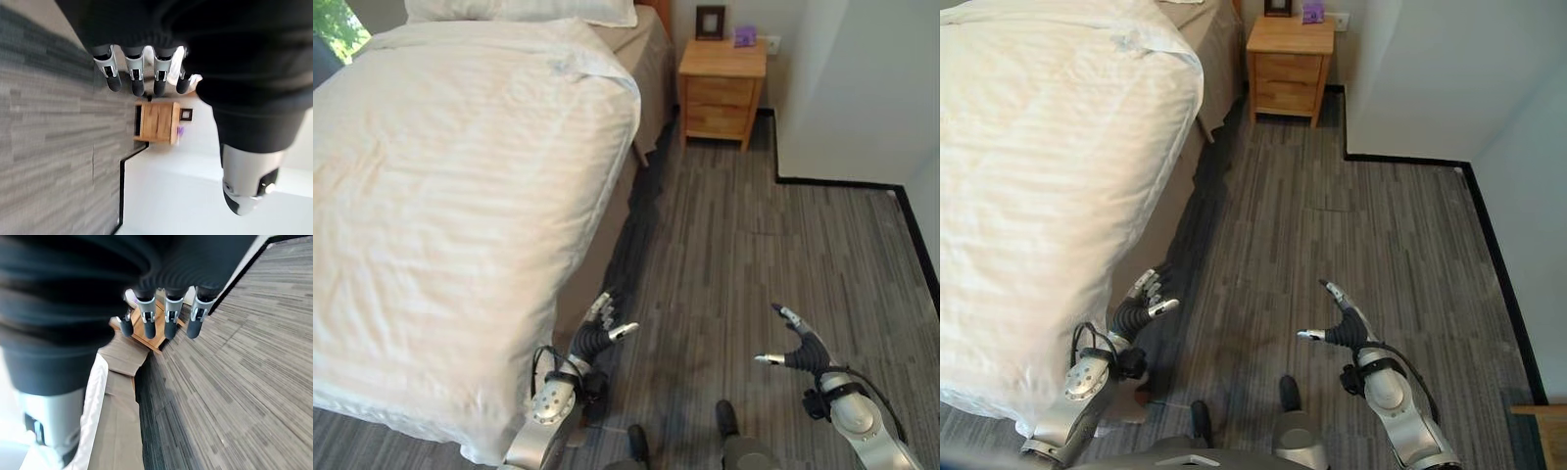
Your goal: Making the bed.
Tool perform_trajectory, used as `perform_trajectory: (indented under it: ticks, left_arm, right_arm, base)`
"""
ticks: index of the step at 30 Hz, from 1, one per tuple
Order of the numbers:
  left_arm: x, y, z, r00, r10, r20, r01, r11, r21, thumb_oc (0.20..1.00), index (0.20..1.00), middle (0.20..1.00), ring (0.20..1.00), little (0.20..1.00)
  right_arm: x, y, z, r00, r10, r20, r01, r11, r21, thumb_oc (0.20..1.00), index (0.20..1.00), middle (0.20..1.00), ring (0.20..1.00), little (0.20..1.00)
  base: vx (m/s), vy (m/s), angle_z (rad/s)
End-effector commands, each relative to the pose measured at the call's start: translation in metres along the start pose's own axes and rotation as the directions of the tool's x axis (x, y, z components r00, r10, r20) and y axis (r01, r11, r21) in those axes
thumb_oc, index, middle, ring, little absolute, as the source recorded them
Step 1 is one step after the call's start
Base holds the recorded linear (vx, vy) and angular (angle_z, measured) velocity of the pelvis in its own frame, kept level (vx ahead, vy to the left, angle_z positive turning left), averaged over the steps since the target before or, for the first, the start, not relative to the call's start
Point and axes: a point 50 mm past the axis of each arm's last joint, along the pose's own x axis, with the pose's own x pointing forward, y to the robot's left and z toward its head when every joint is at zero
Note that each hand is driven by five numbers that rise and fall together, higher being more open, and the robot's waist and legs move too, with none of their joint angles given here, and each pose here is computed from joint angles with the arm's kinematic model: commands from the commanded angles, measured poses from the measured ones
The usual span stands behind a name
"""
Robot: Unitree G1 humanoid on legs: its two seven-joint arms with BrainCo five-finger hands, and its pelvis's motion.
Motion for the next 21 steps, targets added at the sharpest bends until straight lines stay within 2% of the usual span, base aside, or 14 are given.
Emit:
perform_trajectory:
  ticks: [1, 7, 13, 14, 16, 17, 18, 21]
  left_arm:
    - [0.004, 0.021, 0.032, 0.985, 0.054, 0.164, -0.073, 0.991, 0.111, 1.000, 1.000, 1.000, 1.000, 1.000]
    - [-0.008, 0.039, 0.035, 0.971, 0.145, 0.190, -0.175, 0.972, 0.156, 1.000, 1.000, 1.000, 1.000, 1.000]
    - [-0.011, 0.042, 0.034, 0.969, 0.161, 0.186, -0.190, 0.971, 0.146, 1.000, 1.000, 1.000, 1.000, 1.000]
    - [0.011, 0.025, -0.033, 0.985, 0.092, -0.144, -0.063, 0.979, 0.194, 1.000, 1.000, 1.000, 1.000, 1.000]
    - [0.011, 0.025, -0.033, 0.985, 0.093, -0.144, -0.064, 0.979, 0.194, 1.000, 1.000, 1.000, 1.000, 1.000]
    - [0.012, 0.027, -0.017, 0.989, 0.132, -0.059, -0.121, 0.979, 0.162, 1.000, 1.000, 1.000, 1.000, 1.000]
    - [0.006, 0.037, 0.018, 0.987, 0.136, 0.089, -0.146, 0.981, 0.126, 1.000, 1.000, 1.000, 1.000, 1.000]
    - [0.000, 0.043, 0.031, 0.977, 0.155, 0.148, -0.174, 0.977, 0.126, 1.000, 1.000, 1.000, 1.000, 1.000]
  right_arm:
    - [0.012, -0.011, 0.032, 0.983, -0.058, 0.175, 0.056, 0.998, 0.016, 1.000, 1.000, 1.000, 1.000, 1.000]
    - [0.009, -0.030, 0.043, 0.968, -0.099, 0.229, 0.101, 0.995, 0.002, 1.000, 1.000, 1.000, 1.000, 1.000]
    - [0.006, -0.032, 0.039, 0.972, -0.102, 0.212, 0.106, 0.994, -0.006, 1.000, 1.000, 1.000, 1.000, 1.000]
    - [0.022, 0.016, -0.005, 0.999, -0.011, -0.038, 0.020, 0.971, 0.239, 1.000, 1.000, 1.000, 1.000, 1.000]
    - [0.022, 0.016, -0.005, 0.999, -0.012, -0.037, 0.020, 0.971, 0.239, 1.000, 1.000, 1.000, 1.000, 1.000]
    - [0.019, 0.009, 0.002, 0.999, -0.052, -0.002, 0.051, 0.964, 0.259, 1.000, 1.000, 1.000, 1.000, 1.000]
    - [0.017, 0.001, 0.001, 0.997, -0.072, 0.000, 0.070, 0.966, 0.250, 1.000, 1.000, 1.000, 1.000, 1.000]
    - [0.021, -0.006, 0.009, 0.995, -0.098, 0.032, 0.086, 0.961, 0.262, 1.000, 1.000, 1.000, 1.000, 1.000]
  base:
    - [0.00, 0.000, 0.00]
    - [0.01, 0.003, 0.13]
    - [0.02, -0.007, 0.16]
    - [0.01, -0.020, 0.13]
    - [0.05, -0.008, 0.44]
    - [0.14, 0.013, 0.69]
    - [0.13, 0.013, 0.39]
    - [0.05, 0.035, -0.16]
